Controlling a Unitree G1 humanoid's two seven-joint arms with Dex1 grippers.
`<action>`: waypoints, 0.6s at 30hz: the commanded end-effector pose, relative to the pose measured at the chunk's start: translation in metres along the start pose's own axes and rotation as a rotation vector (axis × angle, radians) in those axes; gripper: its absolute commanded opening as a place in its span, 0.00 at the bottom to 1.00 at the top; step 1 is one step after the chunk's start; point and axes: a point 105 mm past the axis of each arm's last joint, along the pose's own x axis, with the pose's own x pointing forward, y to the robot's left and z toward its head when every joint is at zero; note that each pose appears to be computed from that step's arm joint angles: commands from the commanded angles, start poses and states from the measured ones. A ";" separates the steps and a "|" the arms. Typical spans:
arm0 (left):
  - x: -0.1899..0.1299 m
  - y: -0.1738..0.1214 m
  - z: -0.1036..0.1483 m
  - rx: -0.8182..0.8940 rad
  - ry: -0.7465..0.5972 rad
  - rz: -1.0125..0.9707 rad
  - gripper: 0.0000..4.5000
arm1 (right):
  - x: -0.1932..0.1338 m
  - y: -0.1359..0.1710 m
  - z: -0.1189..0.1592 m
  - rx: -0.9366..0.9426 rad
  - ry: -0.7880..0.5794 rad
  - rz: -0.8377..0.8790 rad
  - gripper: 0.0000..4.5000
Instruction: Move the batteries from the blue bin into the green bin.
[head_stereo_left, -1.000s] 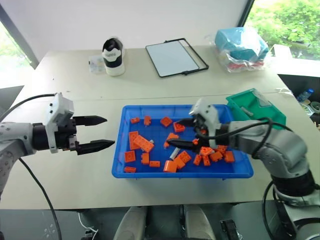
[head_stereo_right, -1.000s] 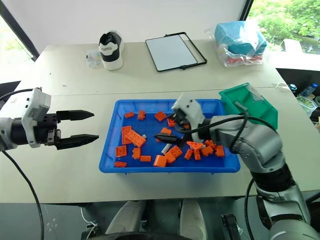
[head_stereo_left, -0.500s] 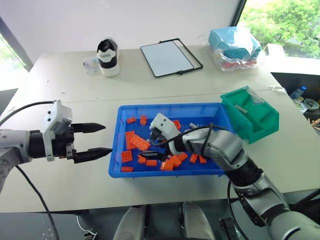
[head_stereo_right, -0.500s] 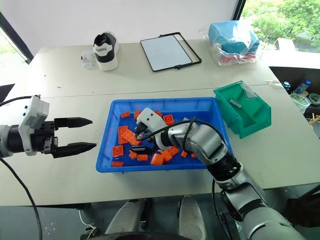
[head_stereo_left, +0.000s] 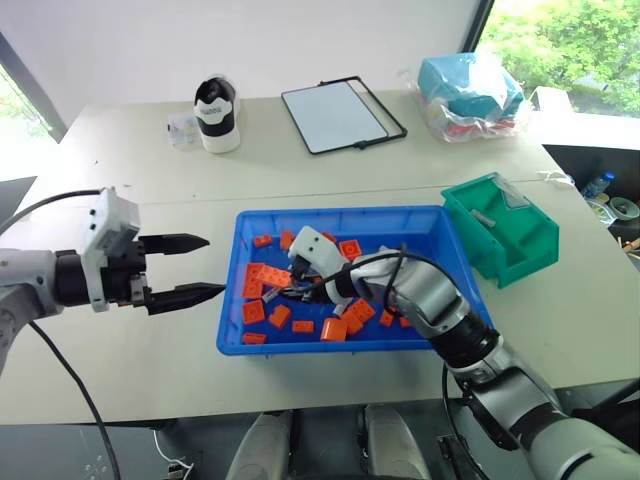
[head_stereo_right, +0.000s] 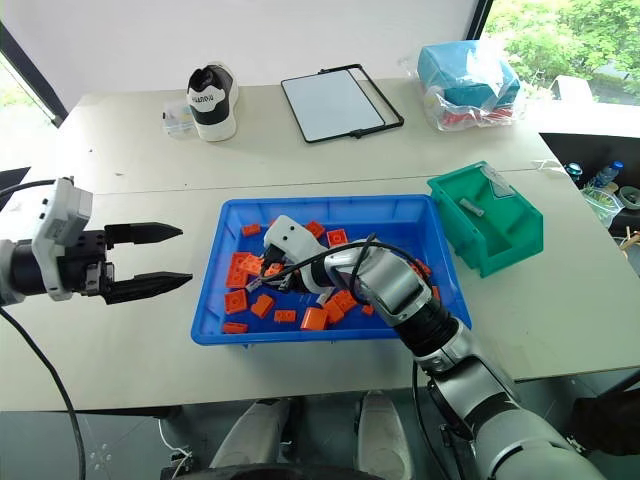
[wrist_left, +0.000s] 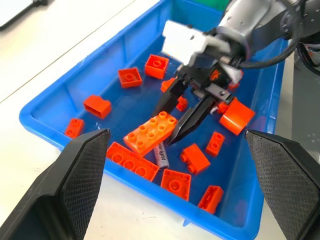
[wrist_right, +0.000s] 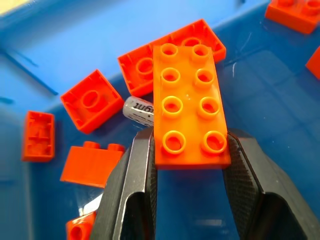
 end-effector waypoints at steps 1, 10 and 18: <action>0.001 0.003 0.010 0.041 -0.026 0.006 1.00 | -0.010 -0.007 0.021 -0.045 -0.058 -0.022 0.27; 0.008 0.008 0.016 0.060 -0.051 0.004 1.00 | -0.010 -0.063 0.000 -0.084 0.021 -0.177 0.38; 0.008 0.008 0.020 0.062 -0.065 0.007 1.00 | -0.014 -0.047 0.040 -0.261 -0.117 -0.038 0.87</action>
